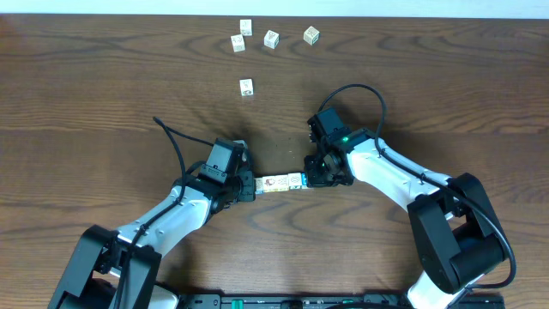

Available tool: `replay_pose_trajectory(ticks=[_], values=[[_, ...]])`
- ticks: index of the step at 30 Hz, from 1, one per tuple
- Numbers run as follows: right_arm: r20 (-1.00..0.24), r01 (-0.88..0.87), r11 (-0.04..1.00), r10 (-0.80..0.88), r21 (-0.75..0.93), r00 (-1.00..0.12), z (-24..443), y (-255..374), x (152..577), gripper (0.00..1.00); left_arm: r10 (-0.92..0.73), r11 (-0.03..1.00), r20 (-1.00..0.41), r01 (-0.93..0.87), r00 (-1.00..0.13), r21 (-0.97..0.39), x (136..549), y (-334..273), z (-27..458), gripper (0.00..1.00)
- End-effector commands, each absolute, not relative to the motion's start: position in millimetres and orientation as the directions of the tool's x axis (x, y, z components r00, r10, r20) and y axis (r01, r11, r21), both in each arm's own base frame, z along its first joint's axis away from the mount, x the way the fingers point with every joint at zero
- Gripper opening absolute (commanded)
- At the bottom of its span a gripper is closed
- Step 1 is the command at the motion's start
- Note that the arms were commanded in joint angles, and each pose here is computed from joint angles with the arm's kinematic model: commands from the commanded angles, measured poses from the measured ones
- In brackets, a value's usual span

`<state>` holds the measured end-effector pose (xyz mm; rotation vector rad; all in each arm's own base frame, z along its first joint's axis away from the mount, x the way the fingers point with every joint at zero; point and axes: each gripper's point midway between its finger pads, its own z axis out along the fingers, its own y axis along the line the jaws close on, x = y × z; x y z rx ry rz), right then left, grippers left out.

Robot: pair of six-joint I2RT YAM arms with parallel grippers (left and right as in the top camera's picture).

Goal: Lift 5 blocks

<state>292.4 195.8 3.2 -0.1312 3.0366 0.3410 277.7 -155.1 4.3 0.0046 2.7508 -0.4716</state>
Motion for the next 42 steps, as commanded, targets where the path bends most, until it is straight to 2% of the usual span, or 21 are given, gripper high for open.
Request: replay_pose_trajectory(ticks=[1, 15, 24, 42], values=[[-0.086, -0.099, 0.967, -0.081, 0.234, -0.993, 3, 196, 292, 0.01, -0.036, 0.944, -0.341, 0.08, -0.939, -0.32, 275, -155, 6, 0.07], [-0.087, -0.101, 0.962, -0.081, 0.252, -0.993, 4, 200, 292, 0.01, -0.037, 0.944, -0.341, 0.08, -0.939, -0.321, 275, -155, 6, 0.07], [-0.07, -0.105, 0.941, -0.087, 0.323, -0.994, 8, 212, 289, 0.01, -0.037, 0.943, -0.34, 0.08, -0.94, -0.323, 275, -156, 6, 0.07], [-0.053, -0.117, 0.908, -0.105, 0.402, -0.993, 13, 226, 284, 0.01, -0.03, 0.906, -0.335, 0.116, -0.942, -0.407, 274, -172, 13, 0.07]])
